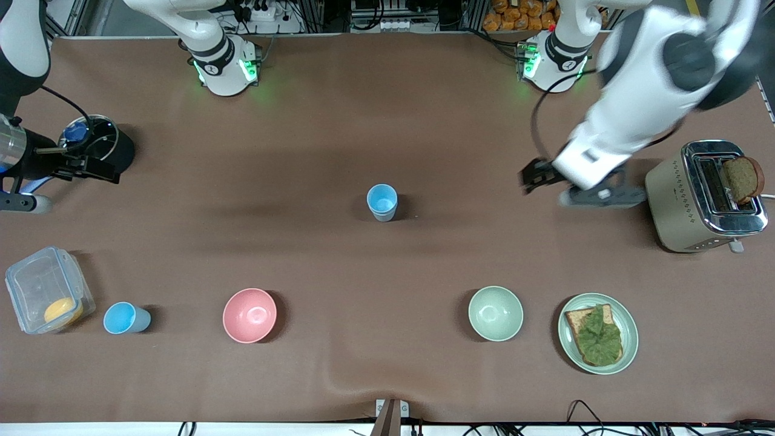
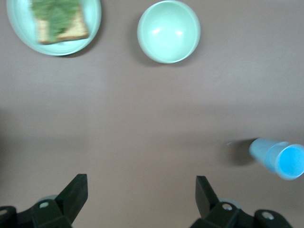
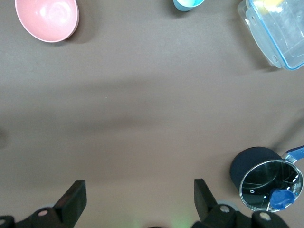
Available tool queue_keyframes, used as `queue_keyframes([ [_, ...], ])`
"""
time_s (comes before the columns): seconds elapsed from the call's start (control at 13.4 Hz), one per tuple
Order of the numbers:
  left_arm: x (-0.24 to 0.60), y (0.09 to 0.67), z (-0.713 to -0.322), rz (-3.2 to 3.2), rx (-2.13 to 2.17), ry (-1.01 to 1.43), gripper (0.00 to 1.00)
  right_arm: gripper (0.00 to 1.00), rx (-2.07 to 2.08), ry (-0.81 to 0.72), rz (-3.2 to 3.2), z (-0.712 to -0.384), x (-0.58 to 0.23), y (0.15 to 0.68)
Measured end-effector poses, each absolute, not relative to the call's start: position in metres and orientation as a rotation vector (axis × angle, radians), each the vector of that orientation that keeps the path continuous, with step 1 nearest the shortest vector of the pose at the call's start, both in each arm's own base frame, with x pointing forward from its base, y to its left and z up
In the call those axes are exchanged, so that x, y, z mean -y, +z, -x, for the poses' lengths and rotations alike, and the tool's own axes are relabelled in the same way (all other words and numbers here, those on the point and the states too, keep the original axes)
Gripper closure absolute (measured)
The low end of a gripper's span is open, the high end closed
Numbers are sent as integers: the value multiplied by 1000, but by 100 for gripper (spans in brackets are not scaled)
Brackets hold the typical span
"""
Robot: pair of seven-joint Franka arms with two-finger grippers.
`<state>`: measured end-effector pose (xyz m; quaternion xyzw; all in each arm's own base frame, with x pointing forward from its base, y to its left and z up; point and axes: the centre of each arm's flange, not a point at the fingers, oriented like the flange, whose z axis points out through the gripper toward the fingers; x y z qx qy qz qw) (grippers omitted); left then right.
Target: Stack blue cups with both arms
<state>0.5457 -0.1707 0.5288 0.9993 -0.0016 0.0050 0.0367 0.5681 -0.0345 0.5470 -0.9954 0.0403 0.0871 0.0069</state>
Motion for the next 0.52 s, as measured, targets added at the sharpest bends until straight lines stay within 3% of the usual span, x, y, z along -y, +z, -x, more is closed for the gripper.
queue_keyframes([
  [0.52,-47,583,-515,-3078,-44,-34,0,0,-126,273,3113,-568,35,547],
])
